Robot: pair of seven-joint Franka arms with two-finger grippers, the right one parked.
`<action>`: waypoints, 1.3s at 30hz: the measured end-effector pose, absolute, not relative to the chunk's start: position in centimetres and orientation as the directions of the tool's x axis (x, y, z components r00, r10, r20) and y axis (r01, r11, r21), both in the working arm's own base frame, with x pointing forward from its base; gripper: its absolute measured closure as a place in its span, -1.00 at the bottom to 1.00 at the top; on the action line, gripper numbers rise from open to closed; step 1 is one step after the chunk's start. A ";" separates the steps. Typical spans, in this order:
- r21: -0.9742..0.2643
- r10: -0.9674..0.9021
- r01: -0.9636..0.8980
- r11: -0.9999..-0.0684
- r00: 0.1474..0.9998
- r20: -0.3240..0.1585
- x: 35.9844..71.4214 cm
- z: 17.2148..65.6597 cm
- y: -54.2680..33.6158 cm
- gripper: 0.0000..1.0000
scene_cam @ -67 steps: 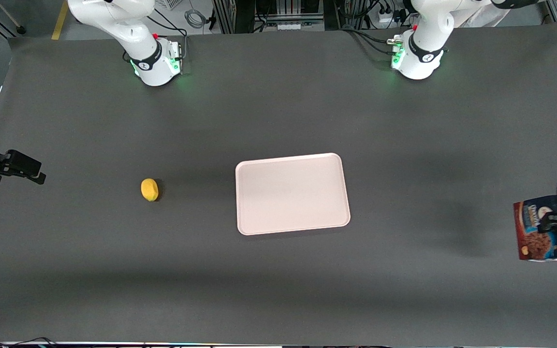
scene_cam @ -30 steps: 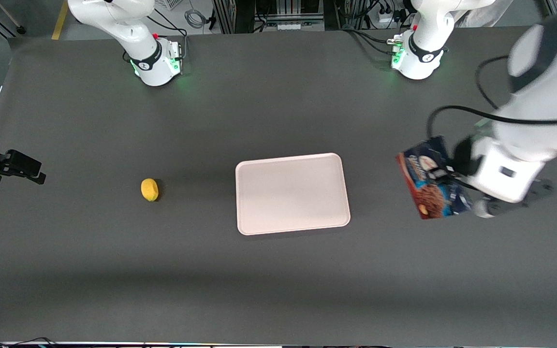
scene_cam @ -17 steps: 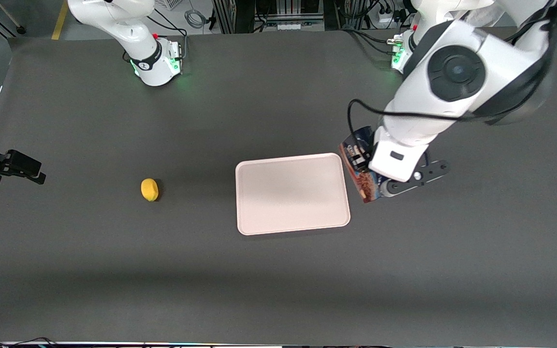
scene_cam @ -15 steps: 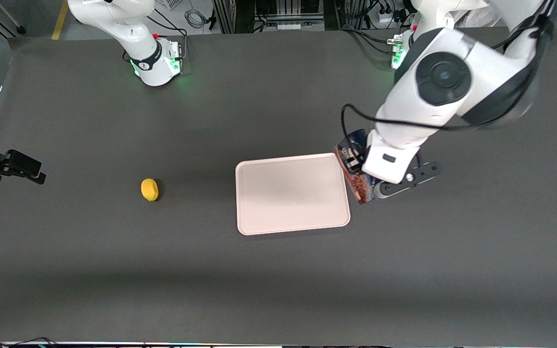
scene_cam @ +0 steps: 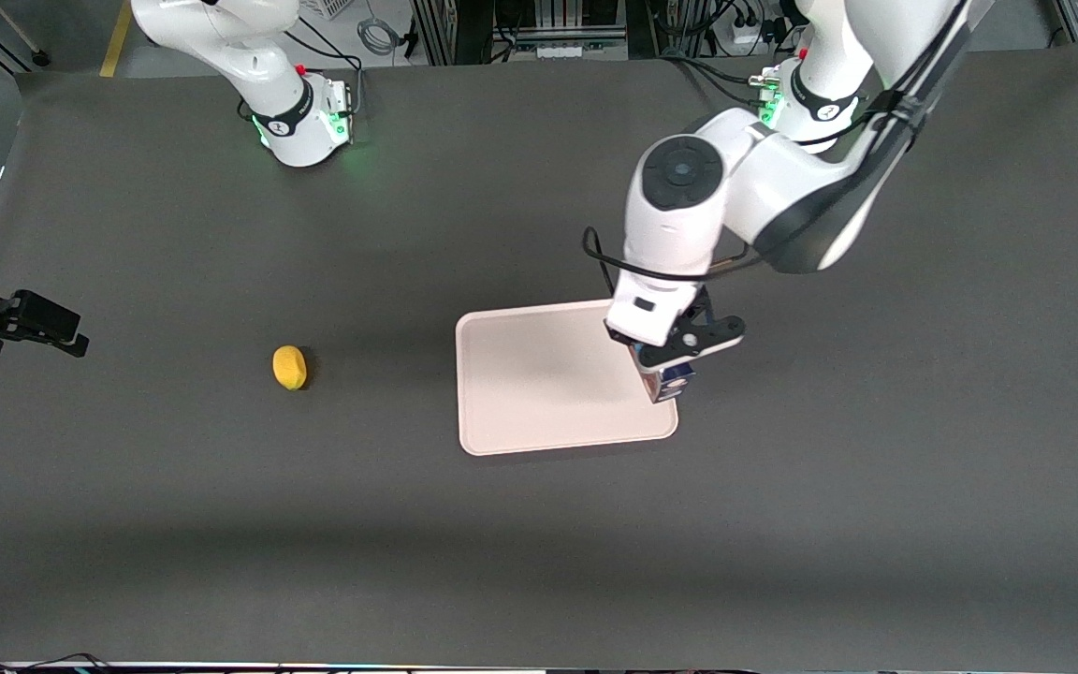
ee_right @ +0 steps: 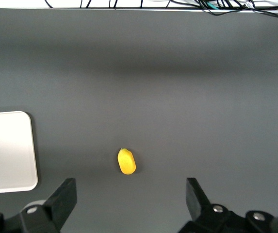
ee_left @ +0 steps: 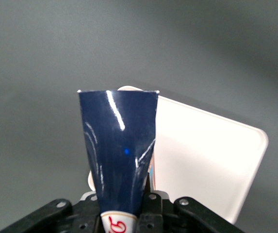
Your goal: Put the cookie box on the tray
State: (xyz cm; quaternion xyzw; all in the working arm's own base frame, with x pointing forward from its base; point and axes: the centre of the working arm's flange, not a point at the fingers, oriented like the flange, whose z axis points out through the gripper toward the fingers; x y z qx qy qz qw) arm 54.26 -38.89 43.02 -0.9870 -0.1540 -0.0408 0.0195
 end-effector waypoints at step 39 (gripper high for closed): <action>-0.045 0.064 0.068 -0.997 0.995 0.083 50.9 30.4 -41.7 0.51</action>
